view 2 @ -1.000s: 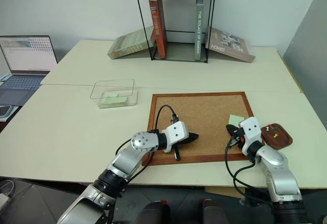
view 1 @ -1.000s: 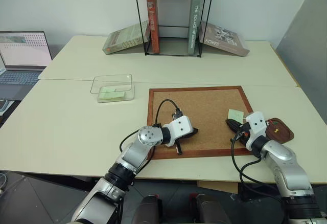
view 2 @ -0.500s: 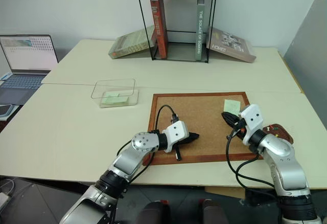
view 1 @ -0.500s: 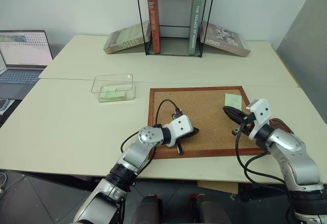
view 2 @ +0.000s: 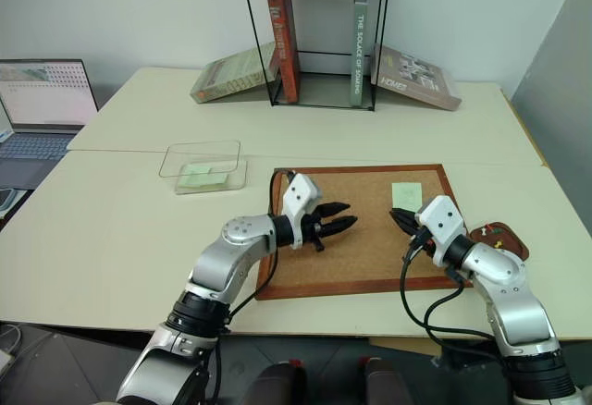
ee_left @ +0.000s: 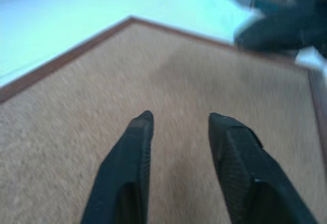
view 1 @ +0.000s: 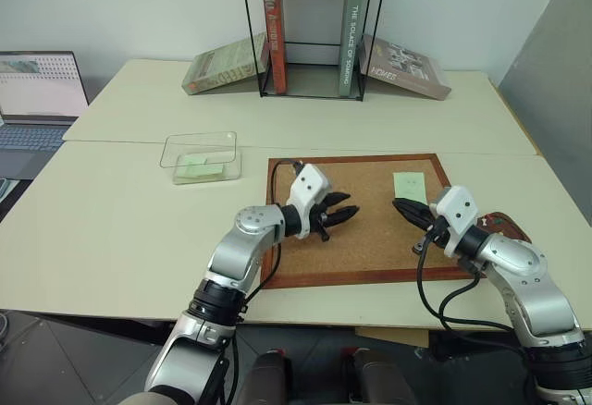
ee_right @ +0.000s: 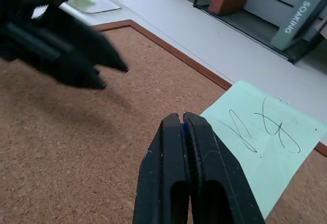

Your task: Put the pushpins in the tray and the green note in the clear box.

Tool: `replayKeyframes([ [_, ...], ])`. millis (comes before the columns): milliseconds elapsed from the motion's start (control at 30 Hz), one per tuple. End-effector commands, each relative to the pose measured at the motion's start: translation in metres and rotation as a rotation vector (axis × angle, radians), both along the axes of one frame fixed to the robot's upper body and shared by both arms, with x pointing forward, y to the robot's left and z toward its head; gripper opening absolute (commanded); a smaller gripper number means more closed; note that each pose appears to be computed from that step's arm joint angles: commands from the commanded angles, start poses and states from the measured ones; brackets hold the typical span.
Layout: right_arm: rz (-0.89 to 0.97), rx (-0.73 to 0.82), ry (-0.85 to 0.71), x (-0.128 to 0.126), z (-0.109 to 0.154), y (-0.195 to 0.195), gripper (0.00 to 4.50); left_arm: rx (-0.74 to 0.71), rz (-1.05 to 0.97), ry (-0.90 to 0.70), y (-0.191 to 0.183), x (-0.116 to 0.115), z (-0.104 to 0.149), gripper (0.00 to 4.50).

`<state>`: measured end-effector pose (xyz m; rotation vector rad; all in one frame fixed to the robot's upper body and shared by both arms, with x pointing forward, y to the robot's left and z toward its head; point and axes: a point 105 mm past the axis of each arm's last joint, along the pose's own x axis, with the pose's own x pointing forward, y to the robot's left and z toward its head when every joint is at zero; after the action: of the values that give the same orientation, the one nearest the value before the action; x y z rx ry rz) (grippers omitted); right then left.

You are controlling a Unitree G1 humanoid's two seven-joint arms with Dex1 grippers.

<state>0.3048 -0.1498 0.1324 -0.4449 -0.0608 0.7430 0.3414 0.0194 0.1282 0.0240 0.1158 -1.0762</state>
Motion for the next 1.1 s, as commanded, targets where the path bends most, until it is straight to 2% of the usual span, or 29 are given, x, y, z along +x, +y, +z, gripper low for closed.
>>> replayKeyframes([
  [33, 0.065, -0.067, -0.103, -0.006, 0.012, 0.011, 0.00, -0.150, -0.027, 0.068, -0.007, -0.003, 0.026, 2.71],
  [133, 0.106, -0.124, -0.138, -0.010, 0.011, 0.017, 0.00, -0.236, -0.041, 0.170, -0.013, -0.005, 0.033, 3.42],
  [300, 0.176, -0.204, -0.202, -0.016, 0.012, 0.028, 0.00, -0.309, -0.091, 0.271, -0.026, -0.012, 0.038, 4.28],
  [667, 0.233, -0.228, -0.228, -0.023, 0.014, 0.041, 0.00, -0.335, -0.089, 0.337, -0.046, -0.006, 0.031, 4.28],
  [767, 0.237, -0.228, -0.232, -0.024, 0.015, 0.042, 0.00, -0.338, -0.069, 0.349, -0.046, -0.001, 0.027, 3.88],
  [833, 0.240, -0.227, -0.234, -0.024, 0.016, 0.043, 0.00, -0.342, -0.069, 0.350, -0.047, 0.000, 0.027, 3.43],
  [967, 0.245, -0.226, -0.240, -0.025, 0.018, 0.044, 0.00, -0.343, -0.066, 0.346, -0.046, 0.002, 0.024, 2.81],
  [1100, 0.248, -0.224, -0.245, -0.025, 0.019, 0.045, 0.00, -0.342, -0.073, 0.345, -0.046, 0.000, 0.022, 1.92],
])
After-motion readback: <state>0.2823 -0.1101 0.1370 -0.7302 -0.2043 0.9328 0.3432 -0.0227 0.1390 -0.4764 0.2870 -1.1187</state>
